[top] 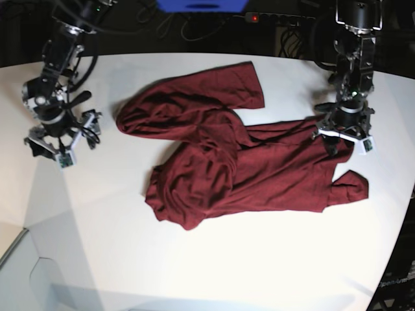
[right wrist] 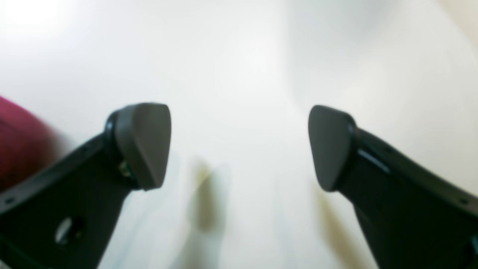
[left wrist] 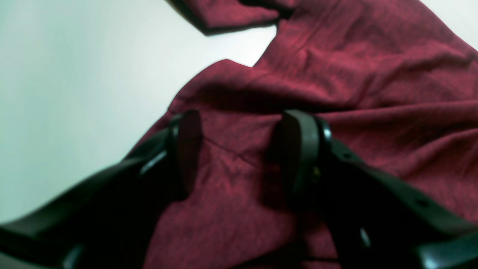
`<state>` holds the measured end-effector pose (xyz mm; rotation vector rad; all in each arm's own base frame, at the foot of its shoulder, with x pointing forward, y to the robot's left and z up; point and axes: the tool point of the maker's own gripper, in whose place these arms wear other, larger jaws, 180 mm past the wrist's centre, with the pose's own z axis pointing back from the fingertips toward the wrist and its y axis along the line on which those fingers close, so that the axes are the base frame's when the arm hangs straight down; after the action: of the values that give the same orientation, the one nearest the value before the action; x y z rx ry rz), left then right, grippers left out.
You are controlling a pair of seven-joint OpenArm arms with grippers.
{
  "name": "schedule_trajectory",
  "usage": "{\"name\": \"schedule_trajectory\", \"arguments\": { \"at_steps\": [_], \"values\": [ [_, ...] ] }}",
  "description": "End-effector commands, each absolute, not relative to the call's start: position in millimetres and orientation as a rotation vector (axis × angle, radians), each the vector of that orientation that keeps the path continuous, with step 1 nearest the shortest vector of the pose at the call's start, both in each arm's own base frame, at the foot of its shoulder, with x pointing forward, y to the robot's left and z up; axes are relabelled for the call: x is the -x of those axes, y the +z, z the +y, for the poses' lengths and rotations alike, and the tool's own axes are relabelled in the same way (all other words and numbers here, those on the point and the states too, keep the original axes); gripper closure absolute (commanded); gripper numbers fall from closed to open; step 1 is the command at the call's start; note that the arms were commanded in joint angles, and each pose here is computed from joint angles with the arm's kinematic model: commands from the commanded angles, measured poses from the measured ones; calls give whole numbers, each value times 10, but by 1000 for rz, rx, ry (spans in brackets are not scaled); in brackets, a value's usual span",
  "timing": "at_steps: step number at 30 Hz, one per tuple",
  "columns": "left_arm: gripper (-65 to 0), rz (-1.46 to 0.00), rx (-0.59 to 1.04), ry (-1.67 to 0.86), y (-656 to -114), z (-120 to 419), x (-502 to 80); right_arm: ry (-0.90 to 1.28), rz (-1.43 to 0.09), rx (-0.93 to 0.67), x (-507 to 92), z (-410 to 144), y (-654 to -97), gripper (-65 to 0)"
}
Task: Layout the t-shirt on the table in an organized manner, then fold the t-shirt properly
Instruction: 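Grasp the bunched shirt body with the right gripper and drag it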
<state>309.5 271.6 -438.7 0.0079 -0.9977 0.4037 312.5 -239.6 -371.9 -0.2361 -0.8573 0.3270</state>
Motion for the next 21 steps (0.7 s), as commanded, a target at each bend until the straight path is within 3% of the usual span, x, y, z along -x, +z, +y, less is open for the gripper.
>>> {"name": "schedule_trajectory", "arguments": {
  "at_steps": [1,7,11,16,21],
  "values": [
    [-337,-855,-3,429,-4639,2690,-2874,336,-938,230,-3305,-2295,-3513,-585],
    [-337,-850,-4,426,-4649,2686,-2868,321,-1068,87,-3791,-1610,-3242,-582],
    [-337,-846,-10,429,-4660,2707,-2856,380,-1070,19,-3981,-1299,-3261,-575],
    [-337,-847,-12,430,-4656,2718,-2857,402,-1081,-127,-4049,-909,-3326,-494],
    [-337,-849,-11,429,-4651,2717,-2860,386,-1086,-245,-4126,-675,-3362,-355]
  ]
}}
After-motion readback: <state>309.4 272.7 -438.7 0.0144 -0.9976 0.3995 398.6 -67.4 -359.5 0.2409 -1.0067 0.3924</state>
